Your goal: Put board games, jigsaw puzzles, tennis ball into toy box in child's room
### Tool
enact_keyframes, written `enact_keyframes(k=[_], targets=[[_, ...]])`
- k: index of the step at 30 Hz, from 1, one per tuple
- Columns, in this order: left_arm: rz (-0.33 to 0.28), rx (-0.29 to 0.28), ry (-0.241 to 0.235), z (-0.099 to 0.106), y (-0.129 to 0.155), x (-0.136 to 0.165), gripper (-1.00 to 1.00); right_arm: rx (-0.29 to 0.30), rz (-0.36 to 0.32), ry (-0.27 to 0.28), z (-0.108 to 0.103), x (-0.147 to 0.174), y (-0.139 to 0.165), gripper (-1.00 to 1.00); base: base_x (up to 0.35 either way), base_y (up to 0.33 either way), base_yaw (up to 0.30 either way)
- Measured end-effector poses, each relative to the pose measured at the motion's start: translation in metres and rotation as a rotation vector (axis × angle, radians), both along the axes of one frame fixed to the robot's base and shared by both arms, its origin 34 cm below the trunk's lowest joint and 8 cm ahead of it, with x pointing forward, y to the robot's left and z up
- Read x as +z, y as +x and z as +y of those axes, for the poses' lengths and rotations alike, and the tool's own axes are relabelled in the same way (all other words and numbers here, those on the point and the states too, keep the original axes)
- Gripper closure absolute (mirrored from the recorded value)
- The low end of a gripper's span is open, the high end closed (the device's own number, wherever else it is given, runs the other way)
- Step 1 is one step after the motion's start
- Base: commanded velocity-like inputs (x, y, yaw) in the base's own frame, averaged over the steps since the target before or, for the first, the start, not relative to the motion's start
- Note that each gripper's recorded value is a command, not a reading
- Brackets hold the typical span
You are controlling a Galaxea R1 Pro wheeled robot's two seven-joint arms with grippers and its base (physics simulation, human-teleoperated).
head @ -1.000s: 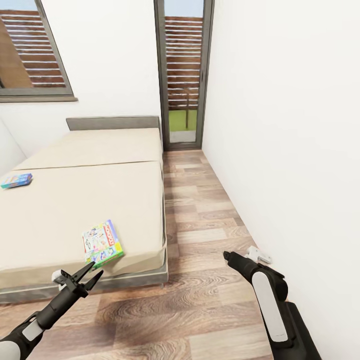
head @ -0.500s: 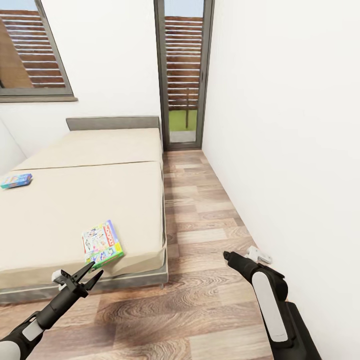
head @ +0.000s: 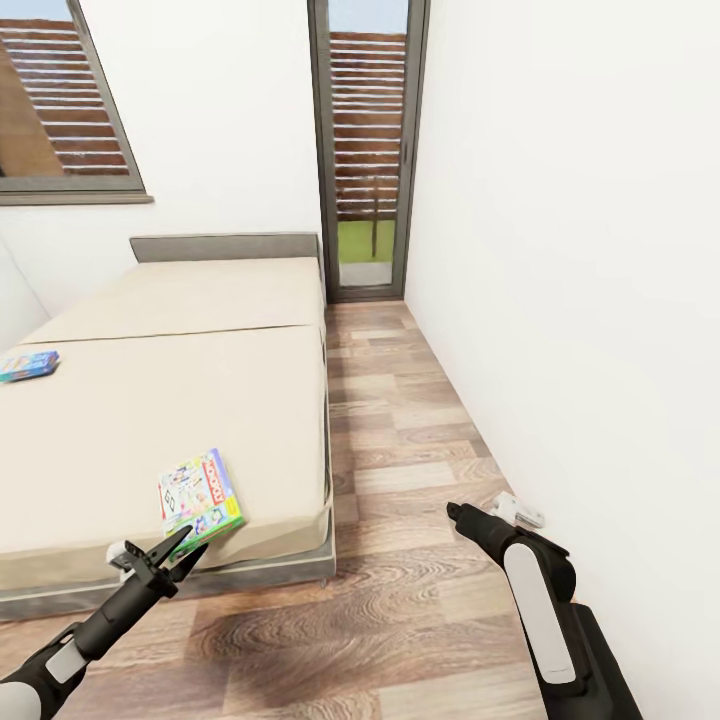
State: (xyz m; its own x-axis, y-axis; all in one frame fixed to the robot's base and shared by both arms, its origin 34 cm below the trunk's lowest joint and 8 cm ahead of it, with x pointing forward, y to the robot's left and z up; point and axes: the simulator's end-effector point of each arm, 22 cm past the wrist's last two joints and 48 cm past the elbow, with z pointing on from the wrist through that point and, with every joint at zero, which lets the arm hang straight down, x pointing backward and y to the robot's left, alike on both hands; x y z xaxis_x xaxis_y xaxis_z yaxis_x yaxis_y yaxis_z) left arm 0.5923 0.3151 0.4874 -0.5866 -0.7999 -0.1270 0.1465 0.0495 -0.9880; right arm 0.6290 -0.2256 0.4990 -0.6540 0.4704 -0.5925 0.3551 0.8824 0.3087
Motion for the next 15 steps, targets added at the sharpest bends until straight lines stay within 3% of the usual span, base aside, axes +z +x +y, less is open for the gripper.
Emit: enact_keyframes(k=[15], targets=[[0.003, -0.001, 0.002, -0.0003, 0.0003, -0.0007, -1.0, 0.0, 0.0, 0.0, 0.0, 0.0001, 0.0, -1.0, 0.003, 0.0, 0.0]])
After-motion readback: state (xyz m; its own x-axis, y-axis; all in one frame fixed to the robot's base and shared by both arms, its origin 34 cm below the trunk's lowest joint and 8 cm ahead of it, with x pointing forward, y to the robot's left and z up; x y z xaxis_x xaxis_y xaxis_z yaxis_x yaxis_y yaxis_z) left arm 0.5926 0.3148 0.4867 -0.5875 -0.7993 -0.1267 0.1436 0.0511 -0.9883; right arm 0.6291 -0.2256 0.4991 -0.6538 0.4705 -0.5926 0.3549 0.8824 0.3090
